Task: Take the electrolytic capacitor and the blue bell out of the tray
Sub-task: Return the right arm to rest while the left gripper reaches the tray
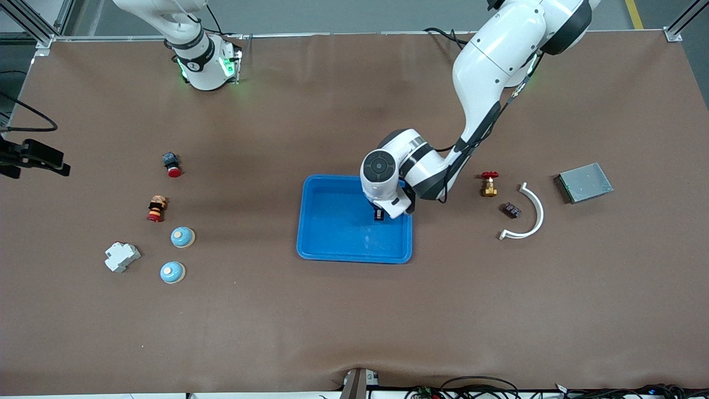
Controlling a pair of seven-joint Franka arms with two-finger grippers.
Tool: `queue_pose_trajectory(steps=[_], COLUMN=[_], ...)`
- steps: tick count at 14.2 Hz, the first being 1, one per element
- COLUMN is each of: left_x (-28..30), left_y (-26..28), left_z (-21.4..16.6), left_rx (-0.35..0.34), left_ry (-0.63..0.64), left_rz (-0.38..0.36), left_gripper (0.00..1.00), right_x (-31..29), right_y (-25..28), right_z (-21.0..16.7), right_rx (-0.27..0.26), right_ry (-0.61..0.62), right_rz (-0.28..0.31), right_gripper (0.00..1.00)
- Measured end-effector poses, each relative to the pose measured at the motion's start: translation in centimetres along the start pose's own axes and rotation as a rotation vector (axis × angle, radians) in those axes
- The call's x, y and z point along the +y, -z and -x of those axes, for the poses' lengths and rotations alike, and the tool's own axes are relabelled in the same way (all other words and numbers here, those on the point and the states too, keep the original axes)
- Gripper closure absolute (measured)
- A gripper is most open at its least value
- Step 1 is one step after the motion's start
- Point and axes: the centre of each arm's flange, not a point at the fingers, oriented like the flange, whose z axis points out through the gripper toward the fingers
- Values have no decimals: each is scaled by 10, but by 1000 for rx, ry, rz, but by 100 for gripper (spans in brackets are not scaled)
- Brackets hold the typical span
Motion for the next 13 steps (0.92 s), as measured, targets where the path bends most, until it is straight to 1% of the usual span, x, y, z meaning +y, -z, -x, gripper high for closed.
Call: queue_pose_trajectory(steps=[2,5,8,9,11,13], left_x=[4,23,41,44,45,45], left_y=[6,36,87,104,125,127], left_z=[0,-5,-38,-53,-88,-122], left_rx=[-7,-24,21,45,107,131], left_ry=[-3,-10,-74,-98,-157,-198], left_rz=[10,48,37,18,-57,-119], left_gripper=[67,66,66,66,66,66], right_x=[0,0,0,0,0,0], right_y=[9,27,42,46,55,64], right_z=[8,23,36,39,46,54], right_rx=[-10,-2,11,14,25,38], right_ry=[-1,-2,-3,-4,-5,-5], right_rz=[4,5,6,6,6,7], right_gripper=[0,0,0,0,0,0])
